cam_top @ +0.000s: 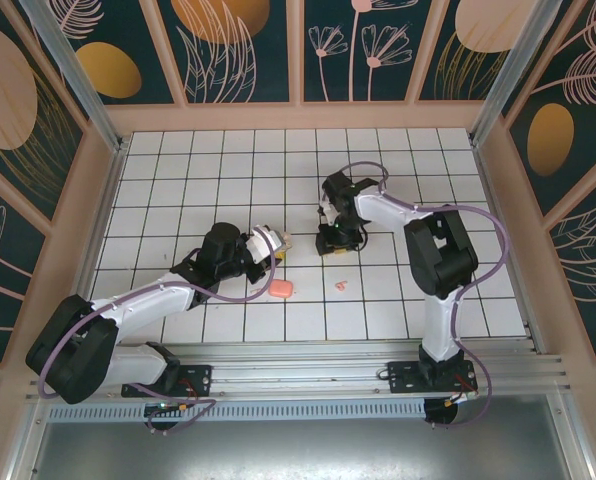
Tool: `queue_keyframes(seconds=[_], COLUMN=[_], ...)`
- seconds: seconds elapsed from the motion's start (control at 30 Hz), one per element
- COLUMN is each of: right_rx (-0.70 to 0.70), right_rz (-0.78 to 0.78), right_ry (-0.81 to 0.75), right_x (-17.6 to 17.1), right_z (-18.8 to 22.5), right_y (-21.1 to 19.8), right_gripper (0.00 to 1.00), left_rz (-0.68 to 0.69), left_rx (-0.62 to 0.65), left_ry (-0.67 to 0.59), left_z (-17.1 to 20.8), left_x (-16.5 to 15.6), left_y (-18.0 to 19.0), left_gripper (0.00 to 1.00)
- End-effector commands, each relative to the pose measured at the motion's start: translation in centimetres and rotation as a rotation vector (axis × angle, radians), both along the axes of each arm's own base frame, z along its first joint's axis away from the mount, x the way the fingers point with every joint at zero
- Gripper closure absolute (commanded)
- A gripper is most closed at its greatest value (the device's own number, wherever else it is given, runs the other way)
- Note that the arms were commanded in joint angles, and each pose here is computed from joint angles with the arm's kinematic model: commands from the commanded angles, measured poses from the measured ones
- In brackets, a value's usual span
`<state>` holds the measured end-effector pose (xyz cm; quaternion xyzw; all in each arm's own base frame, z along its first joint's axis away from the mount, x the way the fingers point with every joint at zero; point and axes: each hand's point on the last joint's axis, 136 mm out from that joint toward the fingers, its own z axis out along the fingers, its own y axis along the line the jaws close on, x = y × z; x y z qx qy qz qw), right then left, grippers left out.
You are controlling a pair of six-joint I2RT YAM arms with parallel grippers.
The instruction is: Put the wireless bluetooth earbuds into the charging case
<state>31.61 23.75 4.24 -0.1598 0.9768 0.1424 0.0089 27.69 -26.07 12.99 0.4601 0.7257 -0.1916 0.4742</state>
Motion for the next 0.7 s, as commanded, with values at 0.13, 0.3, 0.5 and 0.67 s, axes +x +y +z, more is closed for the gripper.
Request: queue_keyframes(seconds=[0.13, 0.3, 0.5, 0.67], right_rx=[-0.032, -0.048, -0.055, -0.057], right_rz=[-0.061, -0.053, -0.048, -0.043], right_ry=[-0.041, -0.025, -0.009, 0.000], right_x=[1.6, 1.7, 1.9, 1.8], right_z=[1.8, 0.7, -0.4, -1.1], right_y=[-0.1, 0.2, 0.4, 0.4], right_gripper=[0.59, 0.60, 0.60, 0.62], left_rz=[0.001, 0.003, 0.004, 0.003], left_rx=[-0.030, -0.028, -0.028, -0.028], left_ry=[-0.032, -0.035, -0.038, -0.036], left_z=[1.1, 1.1, 1.2, 1.2], left_x=[0.2, 0.2, 0.3, 0.3], left_y=[-0.3, -0.2, -0.2, -0.2], left_gripper=[0.95, 0.95, 0.95, 0.95])
